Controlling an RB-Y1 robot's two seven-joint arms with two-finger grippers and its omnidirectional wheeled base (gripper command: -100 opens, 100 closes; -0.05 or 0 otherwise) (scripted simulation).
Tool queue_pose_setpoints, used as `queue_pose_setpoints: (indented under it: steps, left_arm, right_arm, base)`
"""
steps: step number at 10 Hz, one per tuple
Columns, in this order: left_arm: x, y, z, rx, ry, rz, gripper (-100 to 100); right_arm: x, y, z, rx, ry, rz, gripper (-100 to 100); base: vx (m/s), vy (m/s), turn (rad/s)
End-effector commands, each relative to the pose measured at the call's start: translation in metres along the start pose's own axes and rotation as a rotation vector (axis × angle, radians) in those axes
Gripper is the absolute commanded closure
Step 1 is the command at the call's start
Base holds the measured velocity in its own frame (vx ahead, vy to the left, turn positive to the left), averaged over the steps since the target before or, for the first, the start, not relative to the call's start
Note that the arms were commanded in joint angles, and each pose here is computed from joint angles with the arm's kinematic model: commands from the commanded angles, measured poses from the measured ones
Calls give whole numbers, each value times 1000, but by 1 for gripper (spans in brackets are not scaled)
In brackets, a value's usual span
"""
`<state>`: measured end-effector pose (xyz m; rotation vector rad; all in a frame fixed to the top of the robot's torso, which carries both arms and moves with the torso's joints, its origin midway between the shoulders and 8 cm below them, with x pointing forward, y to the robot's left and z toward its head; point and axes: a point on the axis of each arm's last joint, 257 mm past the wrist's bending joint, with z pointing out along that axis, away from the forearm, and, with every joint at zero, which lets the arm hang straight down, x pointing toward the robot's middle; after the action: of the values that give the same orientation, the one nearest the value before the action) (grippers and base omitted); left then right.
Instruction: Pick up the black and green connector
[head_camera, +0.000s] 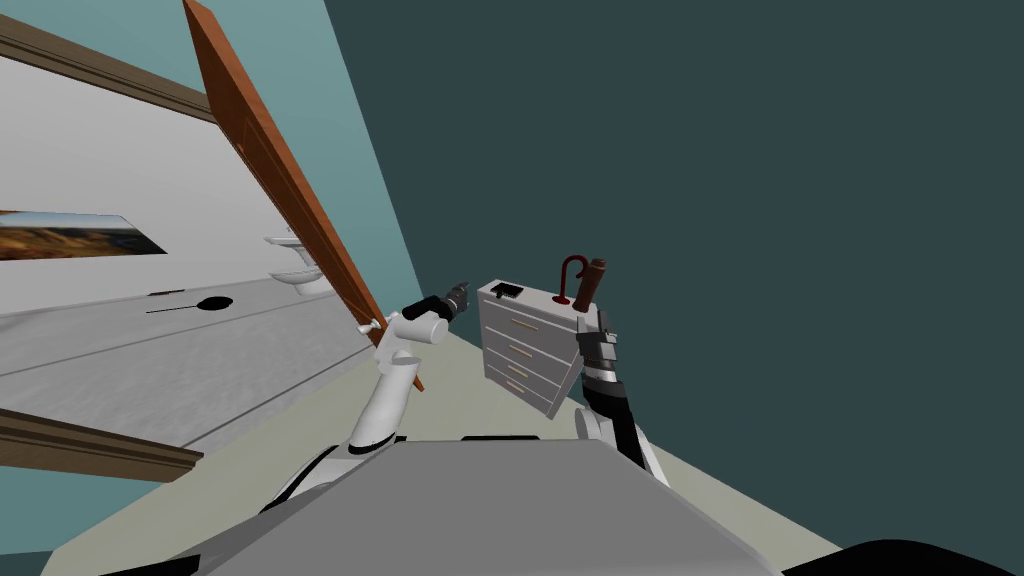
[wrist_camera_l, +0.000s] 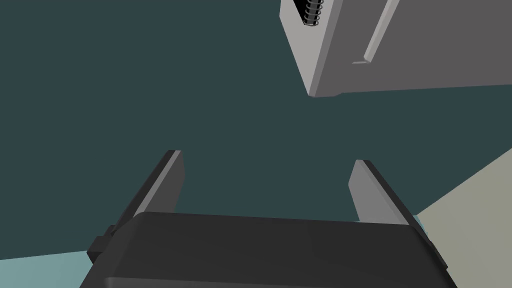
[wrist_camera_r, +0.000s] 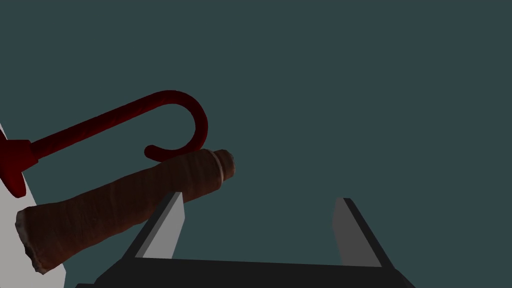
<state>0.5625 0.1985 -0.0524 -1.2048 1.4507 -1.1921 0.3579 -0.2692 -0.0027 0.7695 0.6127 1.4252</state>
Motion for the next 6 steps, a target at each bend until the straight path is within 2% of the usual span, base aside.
queue_pose_setpoints:
  steps: [1,2,4,5,6]
  left_arm:
    - [1,6,1,-32,2,-1,-100]
    - [6,-2,6,-42,14,-5,-100]
    - [6,9,5,-85,14,-5,-100]
    - [11,3,10,-100,24,-9,-100]
    - [11,9,9,-124,24,-9,-100]
  right_arm:
    - [0,0,0,0,0,0,0]
    - [0,0,0,0,0,0,0]
    - [0,0,0,0,0,0,0]
    - [0,0,0,0,0,0,0]
    - [0,0,0,0,0,0,0]
  base:
    - [9,-3,-1]
    - [20,-8,2]
    - [15,-7,0]
    - [22,-12,-5]
    - [29,-13,-5]
